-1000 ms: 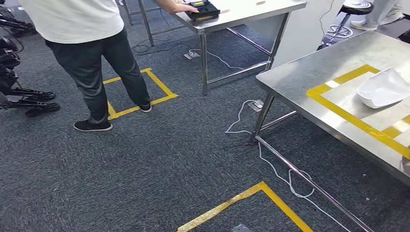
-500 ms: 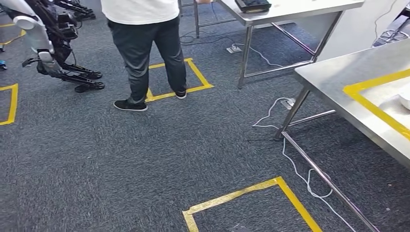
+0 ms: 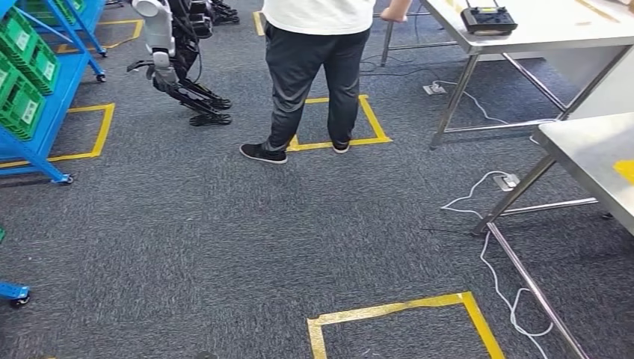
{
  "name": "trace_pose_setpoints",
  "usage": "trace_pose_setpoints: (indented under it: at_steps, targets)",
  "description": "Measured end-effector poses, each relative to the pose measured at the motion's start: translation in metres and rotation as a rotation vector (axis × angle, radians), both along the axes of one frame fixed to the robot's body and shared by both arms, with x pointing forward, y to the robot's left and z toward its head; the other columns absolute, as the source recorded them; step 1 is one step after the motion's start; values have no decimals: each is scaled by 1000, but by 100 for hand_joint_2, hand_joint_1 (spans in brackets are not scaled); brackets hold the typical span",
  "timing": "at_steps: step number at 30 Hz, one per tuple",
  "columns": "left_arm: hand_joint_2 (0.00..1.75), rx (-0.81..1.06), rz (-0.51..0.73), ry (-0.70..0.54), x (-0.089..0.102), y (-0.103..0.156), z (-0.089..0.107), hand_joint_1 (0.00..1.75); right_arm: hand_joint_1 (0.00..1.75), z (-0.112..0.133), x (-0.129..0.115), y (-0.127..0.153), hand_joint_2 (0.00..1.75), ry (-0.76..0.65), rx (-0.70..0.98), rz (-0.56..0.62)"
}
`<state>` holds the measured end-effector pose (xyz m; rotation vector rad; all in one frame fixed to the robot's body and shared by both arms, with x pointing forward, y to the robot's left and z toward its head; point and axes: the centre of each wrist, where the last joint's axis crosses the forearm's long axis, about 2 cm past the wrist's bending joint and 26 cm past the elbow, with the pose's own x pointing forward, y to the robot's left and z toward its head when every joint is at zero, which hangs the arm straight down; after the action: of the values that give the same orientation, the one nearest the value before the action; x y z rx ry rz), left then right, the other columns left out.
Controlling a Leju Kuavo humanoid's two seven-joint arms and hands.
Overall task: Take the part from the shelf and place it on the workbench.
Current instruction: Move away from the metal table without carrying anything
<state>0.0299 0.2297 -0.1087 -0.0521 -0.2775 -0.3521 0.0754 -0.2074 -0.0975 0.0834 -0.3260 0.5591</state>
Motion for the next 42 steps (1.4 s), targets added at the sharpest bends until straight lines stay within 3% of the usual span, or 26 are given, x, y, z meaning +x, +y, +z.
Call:
trace_pose_setpoints:
  at_steps: [42]
  targets:
    - [0, -8, -37, 0, -5, -4, 0, 0, 0, 0, -1, -1, 0, -10, 4, 11]
